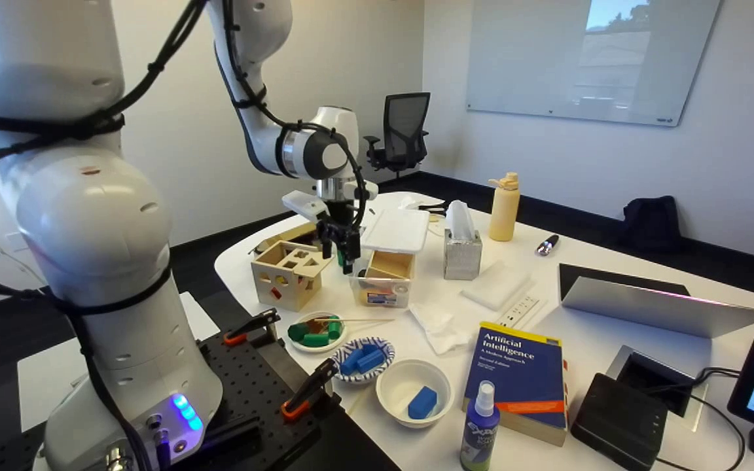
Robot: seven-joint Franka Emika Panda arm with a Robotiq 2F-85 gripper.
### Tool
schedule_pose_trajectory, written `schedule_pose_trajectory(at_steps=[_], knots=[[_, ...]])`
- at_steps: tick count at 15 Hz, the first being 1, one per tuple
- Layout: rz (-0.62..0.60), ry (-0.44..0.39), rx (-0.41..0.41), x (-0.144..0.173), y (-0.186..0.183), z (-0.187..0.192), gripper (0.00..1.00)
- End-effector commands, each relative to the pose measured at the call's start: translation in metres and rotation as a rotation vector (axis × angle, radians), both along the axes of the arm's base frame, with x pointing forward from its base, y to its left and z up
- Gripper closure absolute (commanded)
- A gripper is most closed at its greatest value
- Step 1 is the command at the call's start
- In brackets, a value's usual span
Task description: Pick up the stick and stir in the bowl
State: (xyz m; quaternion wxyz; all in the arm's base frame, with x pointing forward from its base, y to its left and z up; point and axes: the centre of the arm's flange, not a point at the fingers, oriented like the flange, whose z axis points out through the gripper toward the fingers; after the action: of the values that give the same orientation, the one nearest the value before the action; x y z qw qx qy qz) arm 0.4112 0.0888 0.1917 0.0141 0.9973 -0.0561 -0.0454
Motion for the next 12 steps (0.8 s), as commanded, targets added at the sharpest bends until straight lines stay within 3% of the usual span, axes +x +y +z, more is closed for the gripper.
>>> schedule_pose_trajectory(at_steps=[1,6,12], knots=[[-0.066,0.042,0.035,0.001,0.017,-0.044,0.0],[-0.154,0.1,0.054,-0.012,0.034,-0.099,0.0],[-0.208,0.08,0.015,-0.01,0.047,-0.148,0.0]])
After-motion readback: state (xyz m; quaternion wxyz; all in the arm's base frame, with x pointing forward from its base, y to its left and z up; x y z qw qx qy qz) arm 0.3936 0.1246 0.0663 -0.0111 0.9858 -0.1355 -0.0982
